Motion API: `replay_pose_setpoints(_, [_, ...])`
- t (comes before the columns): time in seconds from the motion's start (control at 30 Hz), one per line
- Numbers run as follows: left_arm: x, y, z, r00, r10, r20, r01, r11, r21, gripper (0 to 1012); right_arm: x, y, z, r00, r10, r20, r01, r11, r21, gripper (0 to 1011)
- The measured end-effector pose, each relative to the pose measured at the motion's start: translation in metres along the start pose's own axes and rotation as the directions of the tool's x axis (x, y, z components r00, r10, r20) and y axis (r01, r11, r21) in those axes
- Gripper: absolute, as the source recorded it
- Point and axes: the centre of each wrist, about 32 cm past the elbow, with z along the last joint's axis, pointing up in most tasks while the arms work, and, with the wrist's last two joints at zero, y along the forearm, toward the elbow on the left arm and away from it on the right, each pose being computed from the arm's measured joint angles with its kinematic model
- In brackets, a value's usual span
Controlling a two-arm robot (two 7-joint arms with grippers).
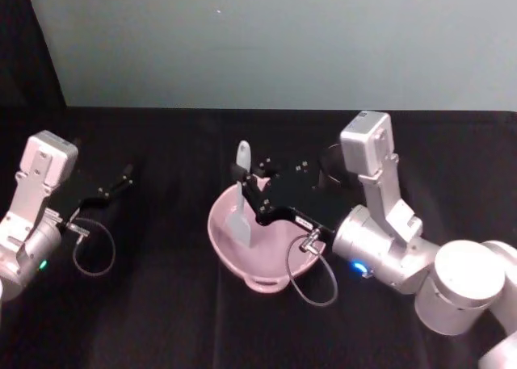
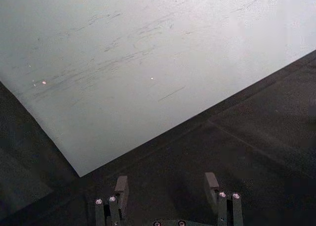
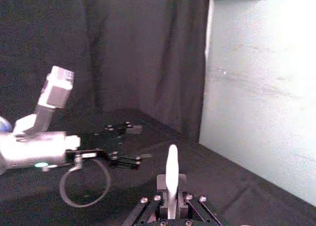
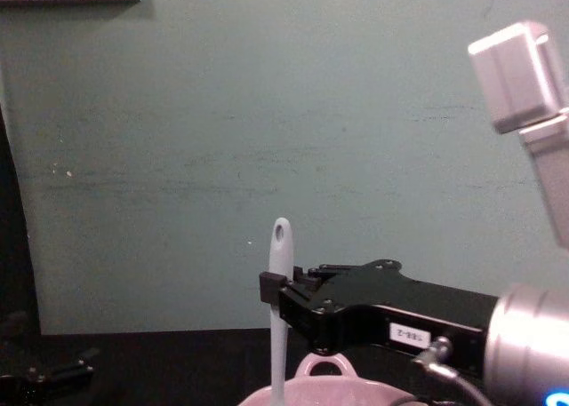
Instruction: Use the one hand to pick up the spoon and stir the clear water in the bowl.
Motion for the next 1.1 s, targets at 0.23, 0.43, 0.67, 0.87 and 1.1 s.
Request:
replay_pose_setpoints(0.23, [0.0,0.0,0.0,1.0,0.0,0.0,0.0,1.0,0.0,1011,0.008,0.018,-0.01,0.997,-0.076,0.032,0.075,0.997,0.017,112])
replay_pose_setpoints(0.43, [0.0,0.0,0.0,1.0,0.0,0.0,0.0,1.0,0.0,1011,0.017,0.016,-0.012,0.983,-0.166,0.075,0.164,0.986,0.033,112])
replay_pose_setpoints(0.67, [0.0,0.0,0.0,1.0,0.0,0.0,0.0,1.0,0.0,1011,0.021,0.0,-0.008,0.972,-0.198,0.126,0.197,0.98,0.022,112])
replay_pose_setpoints(0.87, [0.0,0.0,0.0,1.0,0.0,0.0,0.0,1.0,0.0,1011,0.019,-0.016,-0.003,0.974,-0.186,0.131,0.189,0.982,-0.006,112])
replay_pose_setpoints(1.1, [0.0,0.0,0.0,1.0,0.0,0.0,0.0,1.0,0.0,1011,0.011,-0.033,0.004,0.986,-0.145,0.08,0.148,0.988,-0.038,112])
